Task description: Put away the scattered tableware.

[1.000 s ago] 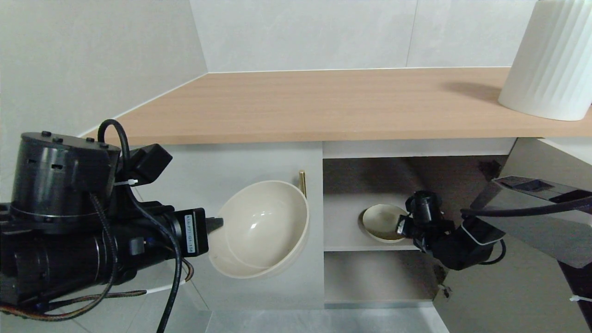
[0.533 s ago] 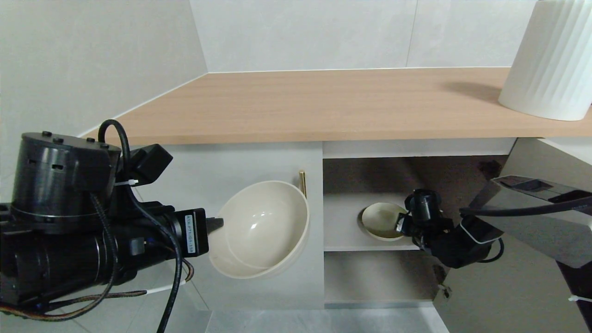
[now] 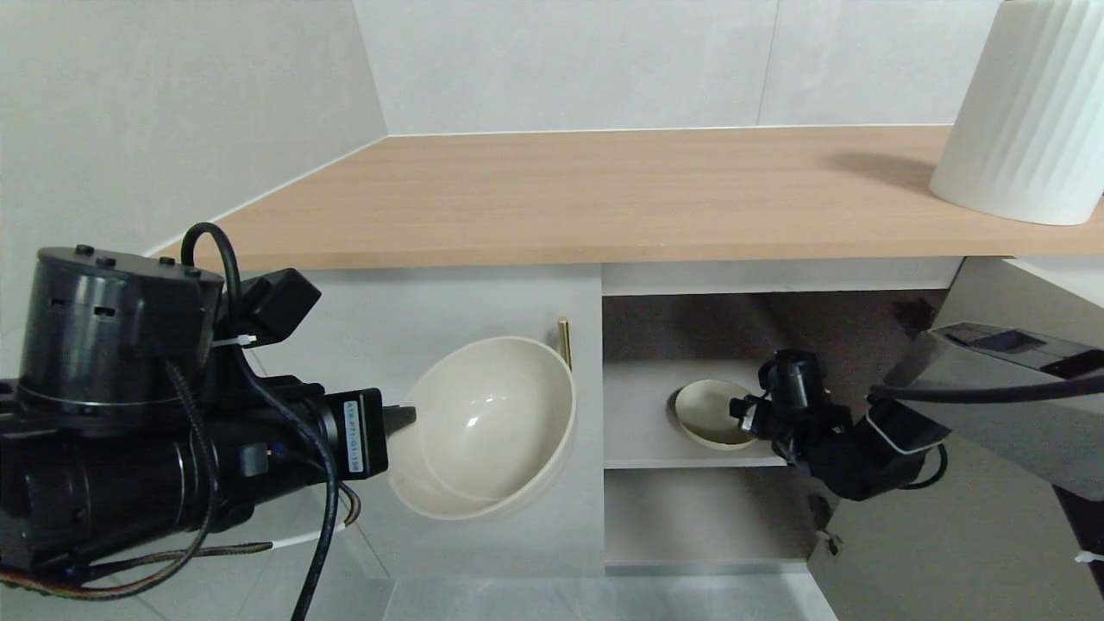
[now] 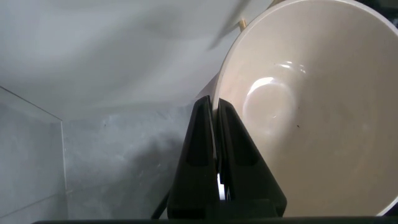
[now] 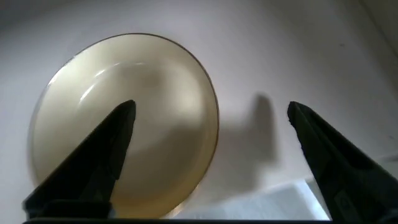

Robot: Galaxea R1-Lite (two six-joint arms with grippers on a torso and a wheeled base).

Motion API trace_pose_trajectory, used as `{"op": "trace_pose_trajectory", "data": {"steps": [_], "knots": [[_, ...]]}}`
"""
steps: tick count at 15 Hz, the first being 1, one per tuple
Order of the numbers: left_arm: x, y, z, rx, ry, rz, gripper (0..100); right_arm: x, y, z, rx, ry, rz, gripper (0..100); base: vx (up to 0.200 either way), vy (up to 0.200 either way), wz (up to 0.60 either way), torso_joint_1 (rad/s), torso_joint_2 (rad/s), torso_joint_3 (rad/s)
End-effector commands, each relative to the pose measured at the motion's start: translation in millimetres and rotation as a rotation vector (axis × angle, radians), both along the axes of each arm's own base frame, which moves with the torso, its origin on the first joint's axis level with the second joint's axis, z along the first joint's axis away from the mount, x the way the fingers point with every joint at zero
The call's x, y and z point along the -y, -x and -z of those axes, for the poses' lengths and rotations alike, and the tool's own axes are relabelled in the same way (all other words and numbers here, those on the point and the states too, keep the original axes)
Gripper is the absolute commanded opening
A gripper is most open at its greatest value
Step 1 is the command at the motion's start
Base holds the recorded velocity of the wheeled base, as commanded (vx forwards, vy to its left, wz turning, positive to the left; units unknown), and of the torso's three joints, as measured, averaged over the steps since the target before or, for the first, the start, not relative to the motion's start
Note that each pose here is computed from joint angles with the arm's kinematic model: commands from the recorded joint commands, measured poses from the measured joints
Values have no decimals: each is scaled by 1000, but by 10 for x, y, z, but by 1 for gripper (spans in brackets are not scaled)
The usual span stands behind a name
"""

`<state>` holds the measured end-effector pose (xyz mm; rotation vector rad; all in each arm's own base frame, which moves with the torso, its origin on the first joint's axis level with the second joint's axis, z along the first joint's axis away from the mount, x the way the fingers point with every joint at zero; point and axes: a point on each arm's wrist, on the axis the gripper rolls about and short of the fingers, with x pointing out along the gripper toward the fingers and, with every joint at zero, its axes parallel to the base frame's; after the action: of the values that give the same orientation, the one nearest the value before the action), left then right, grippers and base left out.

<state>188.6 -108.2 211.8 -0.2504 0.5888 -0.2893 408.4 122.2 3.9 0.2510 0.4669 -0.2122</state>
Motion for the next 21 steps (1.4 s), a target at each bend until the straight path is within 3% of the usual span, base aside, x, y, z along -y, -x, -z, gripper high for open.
{"op": "trace_pose_trajectory", "data": {"steps": [1,3,5,6,8,9,11,12,14,18,21], "knots": [[3,13,-9,13,-19,16,0,-112,244,-425,49,-23,-59,100,0,0,0,0,0,0],[63,-21,46,2,-55,46,0,-244,557,-825,49,-49,-159,100,0,0,0,0,0,0],[157,-27,83,10,-65,84,0,-280,746,-1055,36,-66,-222,100,0,0,0,0,0,0],[252,-55,156,8,-88,121,0,-269,980,-1338,-4,-73,-293,100,0,0,0,0,0,0],[350,-135,215,11,-97,139,0,-178,1222,-1705,-2,-61,-390,100,0,0,0,0,0,0],[446,-234,204,41,-110,158,0,-139,1321,-1890,13,-40,-454,100,0,0,0,0,0,0],[579,-323,253,57,-173,212,0,-95,1451,-2079,1,-1,-488,100,0,0,0,0,0,0],[653,-372,378,42,-242,250,0,-116,1547,-2101,-19,3,-511,100,0,0,0,0,0,0],[794,-412,569,6,-301,277,0,-179,1679,-2140,-29,11,-549,100,0,0,0,0,0,0],[1064,-383,756,23,-349,289,0,-416,1929,-2091,-96,57,-645,100,0,0,0,0,0,0],[1144,-349,787,43,-370,273,0,-564,1930,-1912,-147,110,-644,100,0,0,0,0,0,0]]}}
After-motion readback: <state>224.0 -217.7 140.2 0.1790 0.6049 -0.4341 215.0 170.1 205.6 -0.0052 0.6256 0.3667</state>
